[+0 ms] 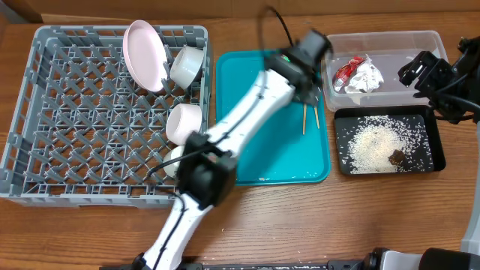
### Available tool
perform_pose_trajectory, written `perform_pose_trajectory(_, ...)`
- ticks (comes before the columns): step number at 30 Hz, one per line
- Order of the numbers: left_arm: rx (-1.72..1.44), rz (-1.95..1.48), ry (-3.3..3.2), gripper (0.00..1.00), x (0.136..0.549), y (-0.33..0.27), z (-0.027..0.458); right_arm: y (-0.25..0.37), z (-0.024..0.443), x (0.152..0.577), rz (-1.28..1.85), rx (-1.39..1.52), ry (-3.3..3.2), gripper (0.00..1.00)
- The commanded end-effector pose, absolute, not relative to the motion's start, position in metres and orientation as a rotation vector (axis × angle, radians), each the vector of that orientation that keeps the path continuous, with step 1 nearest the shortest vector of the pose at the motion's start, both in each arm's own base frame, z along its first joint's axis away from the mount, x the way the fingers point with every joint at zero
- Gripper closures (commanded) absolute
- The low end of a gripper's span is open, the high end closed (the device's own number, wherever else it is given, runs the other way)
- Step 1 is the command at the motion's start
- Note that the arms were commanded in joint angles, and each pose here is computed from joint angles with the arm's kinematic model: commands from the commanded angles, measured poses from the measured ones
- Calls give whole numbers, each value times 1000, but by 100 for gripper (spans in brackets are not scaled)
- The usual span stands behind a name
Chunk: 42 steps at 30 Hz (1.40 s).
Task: Sort waste into correct bins and load items into the dishwasher
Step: 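Reach the left gripper to a chopstick on the tray and grasp, then carry the chopstick left and insert it upright into the rack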
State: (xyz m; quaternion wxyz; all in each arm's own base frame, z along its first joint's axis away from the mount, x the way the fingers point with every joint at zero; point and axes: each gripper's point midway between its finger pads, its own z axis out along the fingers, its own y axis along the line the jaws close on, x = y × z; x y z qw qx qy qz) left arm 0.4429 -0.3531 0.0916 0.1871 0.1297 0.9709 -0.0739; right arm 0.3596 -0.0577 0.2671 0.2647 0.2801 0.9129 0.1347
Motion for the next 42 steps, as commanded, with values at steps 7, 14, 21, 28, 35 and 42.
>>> perform_pose_trajectory(7, 274, -205, 2807, 41, 433, -375, 33, -60, 274, 361, 354, 758, 2442, 0)
perform_pose_trajectory(14, 267, -171, 2813, 60, 436, -374, 12, -60, 274, 361, 354, 758, 2442, 0)
perform_pose_trajectory(21, 275, -144, 2847, 62, 433, -372, -10, -60, 274, 361, 354, 758, 2442, 0)
perform_pose_trajectory(28, 314, -39, 2828, 96, 437, -359, -13, -60, 274, 361, 354, 758, 2442, 0)
perform_pose_trajectory(35, 276, 217, 2872, 96, 440, -304, 0, -60, 274, 361, 353, 758, 2442, 0)
perform_pose_trajectory(42, 151, 283, 2922, 96, 453, -249, 61, -60, 274, 361, 354, 758, 2442, 0)
